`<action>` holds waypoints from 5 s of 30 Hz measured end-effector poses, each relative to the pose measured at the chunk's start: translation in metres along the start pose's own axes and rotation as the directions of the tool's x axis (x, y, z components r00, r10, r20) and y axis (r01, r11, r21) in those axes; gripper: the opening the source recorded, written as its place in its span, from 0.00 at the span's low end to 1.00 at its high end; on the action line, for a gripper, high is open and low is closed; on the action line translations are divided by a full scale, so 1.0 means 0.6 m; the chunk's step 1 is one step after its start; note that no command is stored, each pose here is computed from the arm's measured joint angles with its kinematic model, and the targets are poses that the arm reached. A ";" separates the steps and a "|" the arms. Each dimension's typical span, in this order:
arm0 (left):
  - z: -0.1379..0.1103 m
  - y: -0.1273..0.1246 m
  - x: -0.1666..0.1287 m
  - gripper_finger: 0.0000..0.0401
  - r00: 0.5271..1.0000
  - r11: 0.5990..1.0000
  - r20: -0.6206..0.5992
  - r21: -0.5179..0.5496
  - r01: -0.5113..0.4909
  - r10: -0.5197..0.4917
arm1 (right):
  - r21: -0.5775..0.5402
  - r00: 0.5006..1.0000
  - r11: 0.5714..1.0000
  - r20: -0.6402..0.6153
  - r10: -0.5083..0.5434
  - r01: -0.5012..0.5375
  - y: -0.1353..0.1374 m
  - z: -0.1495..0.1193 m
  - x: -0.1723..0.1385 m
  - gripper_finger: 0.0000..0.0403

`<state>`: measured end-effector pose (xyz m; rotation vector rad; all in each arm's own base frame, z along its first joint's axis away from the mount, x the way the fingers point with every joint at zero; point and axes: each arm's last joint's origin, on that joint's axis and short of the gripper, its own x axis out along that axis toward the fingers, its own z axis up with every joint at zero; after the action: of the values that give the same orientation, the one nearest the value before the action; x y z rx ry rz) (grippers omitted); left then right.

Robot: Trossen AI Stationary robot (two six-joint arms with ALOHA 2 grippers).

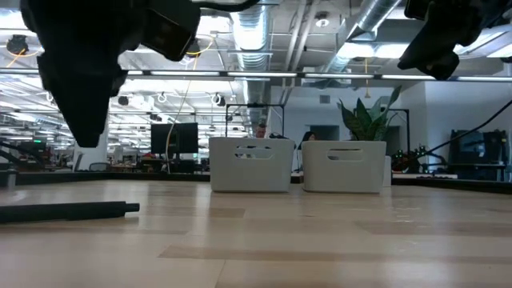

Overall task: Sort pens & pencils
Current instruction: Put the black pen into the left gray bin

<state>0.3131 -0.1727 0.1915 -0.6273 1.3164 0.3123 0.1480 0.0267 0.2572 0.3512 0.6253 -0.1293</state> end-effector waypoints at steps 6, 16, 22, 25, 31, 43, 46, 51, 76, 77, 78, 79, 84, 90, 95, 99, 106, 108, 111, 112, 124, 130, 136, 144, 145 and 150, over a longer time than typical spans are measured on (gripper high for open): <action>-0.007 0.005 0.007 0.35 0.999 0.997 -0.020 -0.069 -0.027 0.025 | 0.000 1.000 1.000 0.001 0.001 -0.001 0.000 0.000 0.000 0.22; -0.008 0.004 0.055 0.35 0.994 0.996 -0.101 -0.062 -0.058 0.052 | 0.001 1.000 1.000 0.004 0.002 -0.002 0.000 0.001 0.001 0.22; -0.009 0.014 0.073 0.35 0.989 0.992 -0.105 -0.060 -0.111 0.104 | 0.016 1.000 1.000 0.005 -0.023 0.023 -0.005 0.004 0.006 0.22; -0.009 0.015 0.079 0.35 0.988 0.992 -0.107 -0.039 -0.117 0.112 | 0.027 0.999 0.999 0.004 -0.040 0.040 -0.009 0.006 0.008 0.22; -0.008 0.015 0.089 0.35 0.987 0.991 -0.098 -0.029 -0.130 0.127 | 0.039 0.998 0.997 0.005 -0.059 0.059 -0.014 0.007 0.009 0.22; -0.006 0.017 0.088 0.35 0.987 0.979 -0.084 -0.142 -0.148 0.137 | 0.041 0.998 0.997 0.004 -0.062 0.062 -0.015 0.008 0.009 0.22; -0.006 0.017 0.088 0.35 0.987 0.978 -0.075 -0.140 -0.152 0.143 | 0.041 0.998 0.997 0.004 -0.062 0.062 -0.015 0.008 0.009 0.22; -0.006 0.018 0.089 0.35 0.987 0.975 -0.072 -0.159 -0.156 0.146 | 0.041 0.998 0.997 0.004 -0.062 0.061 -0.015 0.008 0.009 0.22; -0.004 0.022 0.089 0.35 0.984 0.970 -0.087 -0.173 -0.172 0.158 | 0.033 0.998 0.998 0.003 -0.062 0.062 -0.015 0.007 0.009 0.22; -0.004 0.022 0.089 0.35 0.983 0.970 -0.087 -0.173 -0.172 0.159 | 0.033 0.998 0.998 0.003 -0.062 0.062 -0.015 0.007 0.009 0.22; -0.004 0.022 0.089 0.35 0.983 0.970 -0.088 -0.173 -0.172 0.159 | 0.033 0.998 0.998 0.003 -0.062 0.062 -0.015 0.007 0.009 0.22; -0.004 0.022 0.089 0.35 0.983 0.970 -0.088 -0.173 -0.172 0.159 | 0.033 0.998 0.998 0.003 -0.062 0.062 -0.015 0.007 0.009 0.22; -0.004 0.023 0.089 0.35 0.983 0.969 -0.094 -0.174 -0.174 0.159 | 0.032 0.998 0.998 0.003 -0.062 0.062 -0.015 0.007 0.009 0.22; -0.002 0.025 0.089 0.26 0.981 0.968 -0.112 -0.180 -0.176 0.158 | 0.030 0.998 0.998 0.003 -0.062 0.062 -0.015 0.007 0.009 0.22; 0.000 0.027 0.089 0.12 0.980 0.970 -0.115 -0.168 -0.178 0.160 | 0.015 0.998 0.998 0.003 -0.062 0.062 -0.015 0.007 0.009 0.22; 0.005 0.030 0.089 0.05 0.980 0.973 -0.121 -0.151 -0.174 0.157 | 0.009 0.998 0.998 0.003 -0.062 0.062 -0.015 0.007 0.009 0.22; 0.014 0.034 0.088 0.10 0.979 0.972 -0.134 -0.162 -0.172 0.151 | 0.006 0.998 0.998 0.003 -0.062 0.062 -0.015 0.007 0.009 0.22; 0.018 0.035 0.084 0.11 0.976 0.969 -0.145 -0.160 -0.186 0.164 | 0.006 0.998 0.998 0.003 -0.062 0.062 -0.015 0.007 0.009 0.22; 0.025 0.036 0.079 0.10 0.971 0.971 -0.143 -0.120 -0.207 0.190 | 0.005 0.998 0.998 0.003 -0.062 0.062 -0.015 0.007 0.009 0.22; 0.028 0.038 0.078 0.10 0.970 0.970 -0.135 -0.110 -0.216 0.201 | 0.004 0.998 0.998 0.003 -0.062 0.062 -0.015 0.007 0.009 0.22; 0.057 0.054 0.060 0.08 0.969 0.969 -0.104 -0.080 -0.235 0.226 | 0.004 0.998 0.998 0.002 -0.062 0.062 -0.015 0.007 0.009 0.22; 0.070 0.058 0.003 0.07 0.983 0.979 -0.008 -0.091 -0.184 0.184 | 0.001 0.998 0.998 0.000 -0.063 0.063 -0.016 0.007 0.009 0.22; 0.093 0.079 -0.055 0.08 0.988 0.986 0.068 -0.098 -0.133 0.140 | -0.020 0.998 0.998 0.001 -0.063 0.063 -0.016 0.007 0.009 0.22; 0.145 0.126 -0.112 0.08 0.980 0.991 0.179 -0.111 -0.070 0.089 | -0.021 0.998 0.998 0.002 -0.062 0.063 -0.016 0.007 0.009 0.22; 0.154 0.131 -0.118 0.08 0.977 0.993 0.200 -0.101 -0.056 0.076 | -0.021 0.998 0.998 0.002 -0.062 0.063 -0.016 0.007 0.009 0.22; 0.204 0.160 -0.139 0.08 0.946 0.998 0.323 -0.065 0.017 0.005 | -0.021 0.998 0.998 0.002 -0.062 0.063 -0.016 0.007 0.009 0.22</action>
<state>0.3379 -0.0130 0.2623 -0.6072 0.9915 0.4372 0.1527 0.0164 0.2544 0.3116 0.6363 -0.1827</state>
